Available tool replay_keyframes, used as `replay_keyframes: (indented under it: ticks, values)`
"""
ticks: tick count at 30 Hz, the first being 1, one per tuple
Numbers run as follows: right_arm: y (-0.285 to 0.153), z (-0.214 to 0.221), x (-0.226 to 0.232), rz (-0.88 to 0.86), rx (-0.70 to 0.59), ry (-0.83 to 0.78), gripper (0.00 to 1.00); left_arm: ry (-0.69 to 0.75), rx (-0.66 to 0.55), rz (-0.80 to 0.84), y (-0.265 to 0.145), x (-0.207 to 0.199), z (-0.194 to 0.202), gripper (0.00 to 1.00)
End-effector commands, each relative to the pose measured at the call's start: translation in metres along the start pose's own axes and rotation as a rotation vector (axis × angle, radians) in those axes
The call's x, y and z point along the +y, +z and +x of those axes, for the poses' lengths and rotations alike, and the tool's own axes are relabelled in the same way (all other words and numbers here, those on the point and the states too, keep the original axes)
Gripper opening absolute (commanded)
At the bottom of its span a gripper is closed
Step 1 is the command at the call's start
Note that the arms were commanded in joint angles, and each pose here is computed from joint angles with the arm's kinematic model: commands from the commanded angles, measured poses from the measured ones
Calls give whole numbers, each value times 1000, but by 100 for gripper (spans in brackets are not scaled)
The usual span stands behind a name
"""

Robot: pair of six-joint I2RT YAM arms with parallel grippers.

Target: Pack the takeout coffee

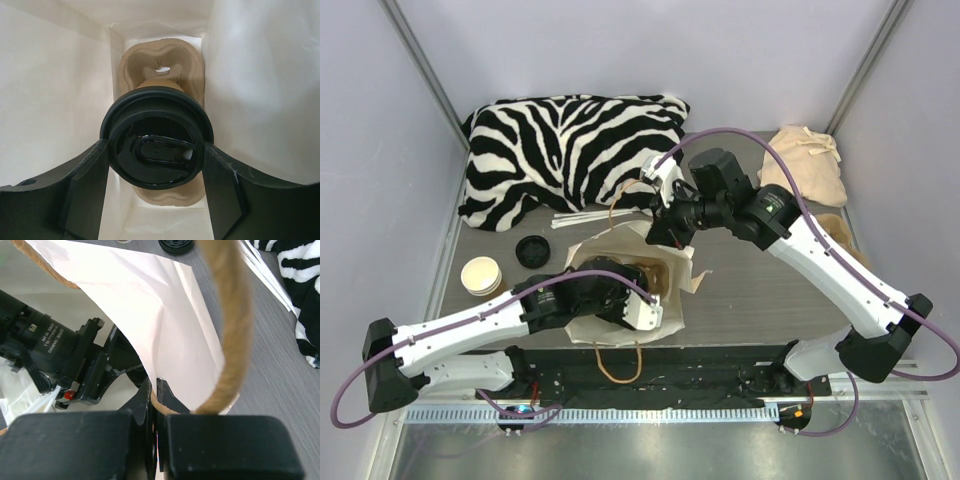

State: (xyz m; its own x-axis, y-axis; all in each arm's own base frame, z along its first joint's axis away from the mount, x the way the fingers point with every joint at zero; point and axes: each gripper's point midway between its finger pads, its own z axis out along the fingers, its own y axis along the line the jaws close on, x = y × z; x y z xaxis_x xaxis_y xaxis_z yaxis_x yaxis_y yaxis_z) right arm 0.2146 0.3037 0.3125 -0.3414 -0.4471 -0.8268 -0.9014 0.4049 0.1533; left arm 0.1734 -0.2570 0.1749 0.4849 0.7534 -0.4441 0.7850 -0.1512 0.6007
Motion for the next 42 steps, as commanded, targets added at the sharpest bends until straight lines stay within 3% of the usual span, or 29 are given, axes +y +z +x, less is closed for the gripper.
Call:
replay_keyframes:
  ticks: [1,15,24,32,42]
  values:
    - [-12,-16,12,-27,-73,-11,1,11,-48,-100,5,20,-12,6]
    - [-1,-12,13,-51,-55,42,1,-59,-61,-120,17,35,-26,5]
    - [2,-13,10,-35,-56,62,1,-61,-126,-159,-1,55,-48,5]
    - [1,-14,3,5,-65,54,1,-12,-81,-115,-6,39,-40,5]
    - [0,-19,-4,94,-85,8,1,-11,-84,-101,-27,50,-51,6]
